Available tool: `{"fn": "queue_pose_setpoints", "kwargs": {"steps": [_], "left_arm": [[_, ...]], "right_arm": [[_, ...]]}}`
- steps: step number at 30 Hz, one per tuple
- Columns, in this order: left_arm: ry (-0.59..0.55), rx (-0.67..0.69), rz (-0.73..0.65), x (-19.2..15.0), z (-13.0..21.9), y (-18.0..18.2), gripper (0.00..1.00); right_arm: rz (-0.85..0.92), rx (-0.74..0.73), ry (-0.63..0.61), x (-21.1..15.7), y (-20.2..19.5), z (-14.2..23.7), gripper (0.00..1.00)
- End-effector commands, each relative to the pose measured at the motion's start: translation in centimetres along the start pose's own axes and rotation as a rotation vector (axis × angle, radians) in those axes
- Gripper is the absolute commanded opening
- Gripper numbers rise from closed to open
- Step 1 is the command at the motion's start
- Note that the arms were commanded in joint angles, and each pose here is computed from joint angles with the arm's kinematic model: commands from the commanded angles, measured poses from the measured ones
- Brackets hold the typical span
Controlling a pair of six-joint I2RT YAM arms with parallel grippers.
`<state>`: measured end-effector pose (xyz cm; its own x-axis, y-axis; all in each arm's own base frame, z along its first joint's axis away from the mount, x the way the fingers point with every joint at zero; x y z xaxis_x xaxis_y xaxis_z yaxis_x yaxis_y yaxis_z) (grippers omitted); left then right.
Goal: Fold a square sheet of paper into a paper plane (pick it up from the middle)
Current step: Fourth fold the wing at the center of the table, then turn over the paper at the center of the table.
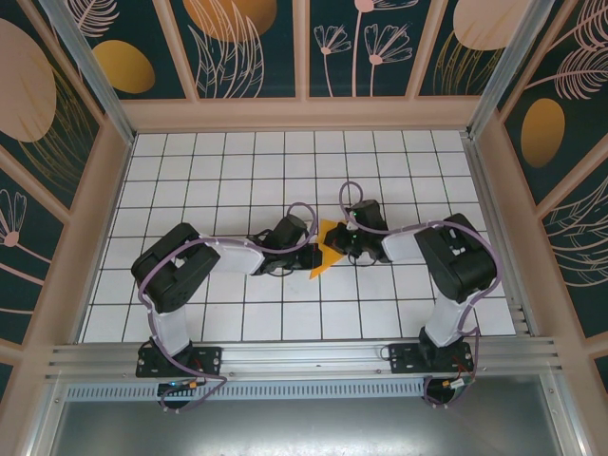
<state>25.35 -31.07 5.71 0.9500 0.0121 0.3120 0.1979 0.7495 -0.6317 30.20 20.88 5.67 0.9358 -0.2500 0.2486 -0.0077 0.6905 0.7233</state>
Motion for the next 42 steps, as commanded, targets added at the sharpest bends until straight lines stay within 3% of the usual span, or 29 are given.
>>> {"fn": "queue_pose_setpoints", "kwargs": {"steps": [1, 6, 15, 22, 28, 33, 42], "left_arm": [[0.133, 0.139, 0.065, -3.6, 0.2, 3.8, 0.0], [0.152, 0.108, 0.075, -4.4, 0.4, 3.8, 0.0], [0.179, 0.049, 0.075, -5.2, 0.9, 2.5, 0.01], [0.097, -0.023, 0.064, -3.1, 2.5, -0.5, 0.11], [-0.031, 0.114, -0.037, 0.2, 4.6, -1.6, 0.19], [-0.087, 0.136, -0.062, 1.9, 5.3, -1.5, 0.3], [-0.058, 0.174, -0.101, 3.2, 3.5, -1.0, 0.33]], "right_arm": [[-0.048, -0.129, -0.117, 3.3, -4.4, 0.9, 0.02], [-0.048, -0.123, -0.163, 6.8, -5.1, 2.0, 0.03], [0.018, -0.101, -0.168, 9.3, -1.6, 4.1, 0.07], [-0.003, -0.041, -0.15, 5.6, -0.1, 6.2, 0.23], [-0.048, -0.01, -0.12, 1.7, 0.2, 7.1, 0.38], [-0.07, -0.023, -0.098, -0.7, 0.4, 7.2, 0.45], [-0.132, -0.007, -0.046, -3.7, 0.1, 6.5, 0.5]]}}
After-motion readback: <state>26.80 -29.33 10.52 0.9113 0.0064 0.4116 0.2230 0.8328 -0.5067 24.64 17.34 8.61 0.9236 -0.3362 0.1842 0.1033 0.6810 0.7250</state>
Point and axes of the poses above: each hand's point on the last joint's axis, 136 mm out from that joint toward the fingers, its own z axis back along the fingers, its own y axis along the line the jaws close on, x = y × z, the point moved 6 cm from there along z, back along the fingers, and after that the axes turned 3 degrees about z, right-handed, at the moved point
